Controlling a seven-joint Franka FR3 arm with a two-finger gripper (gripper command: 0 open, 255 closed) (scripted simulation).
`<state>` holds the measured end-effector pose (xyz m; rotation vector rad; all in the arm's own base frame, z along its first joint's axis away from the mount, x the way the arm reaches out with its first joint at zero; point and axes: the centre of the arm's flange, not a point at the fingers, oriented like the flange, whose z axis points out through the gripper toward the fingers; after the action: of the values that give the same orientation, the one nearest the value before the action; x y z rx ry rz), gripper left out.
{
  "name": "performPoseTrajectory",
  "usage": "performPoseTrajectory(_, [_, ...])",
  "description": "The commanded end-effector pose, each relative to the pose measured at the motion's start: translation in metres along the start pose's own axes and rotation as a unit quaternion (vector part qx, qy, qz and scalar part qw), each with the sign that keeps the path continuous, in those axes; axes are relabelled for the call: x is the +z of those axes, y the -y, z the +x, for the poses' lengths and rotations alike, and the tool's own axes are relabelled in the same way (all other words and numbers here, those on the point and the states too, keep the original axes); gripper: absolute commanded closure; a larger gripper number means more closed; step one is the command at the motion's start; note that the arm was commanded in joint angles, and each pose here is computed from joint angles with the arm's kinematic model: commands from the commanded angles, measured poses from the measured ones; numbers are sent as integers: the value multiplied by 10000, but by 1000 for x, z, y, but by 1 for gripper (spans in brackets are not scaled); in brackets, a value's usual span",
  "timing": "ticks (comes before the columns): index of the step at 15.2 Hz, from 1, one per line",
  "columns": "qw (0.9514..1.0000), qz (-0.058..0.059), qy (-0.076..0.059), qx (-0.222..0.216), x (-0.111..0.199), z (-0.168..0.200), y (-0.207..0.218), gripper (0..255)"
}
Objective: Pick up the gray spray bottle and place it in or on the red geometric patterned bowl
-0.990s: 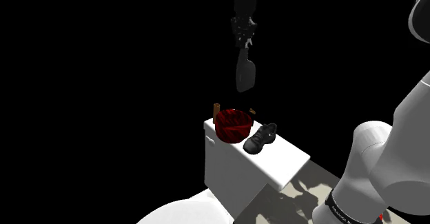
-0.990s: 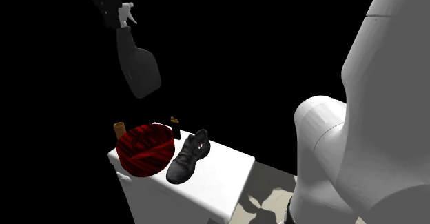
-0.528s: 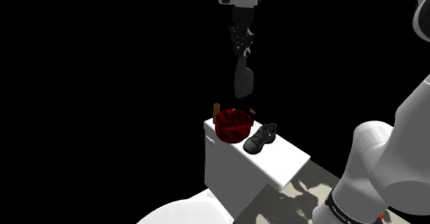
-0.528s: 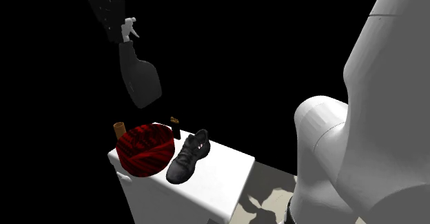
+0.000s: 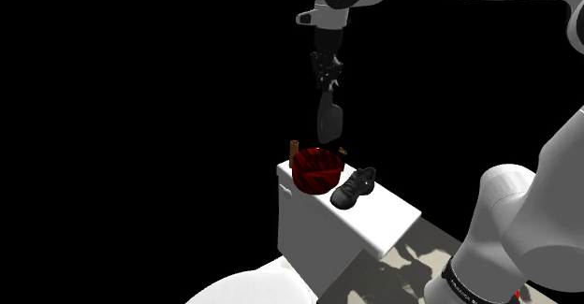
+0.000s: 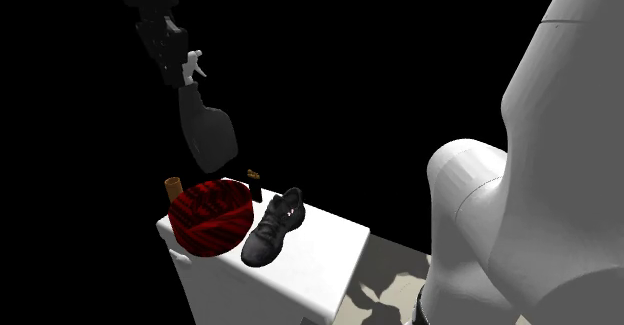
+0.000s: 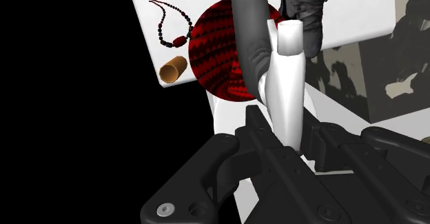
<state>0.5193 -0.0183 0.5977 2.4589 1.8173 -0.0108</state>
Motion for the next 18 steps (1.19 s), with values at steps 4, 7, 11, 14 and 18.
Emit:
performPoseTrajectory(4, [10000, -4, -2, 0, 26, 2, 2, 255])
performPoseTrajectory(7, [10000, -4, -2, 0, 42, 3, 3, 255])
performPoseTrajectory(11, [10000, -4, -2, 0, 63, 4, 4, 255])
performPoseTrajectory(14, [10000, -4, -2, 0, 78, 5, 5, 255])
performPoseTrajectory(18, [10000, -4, -2, 0, 78, 5, 5, 255])
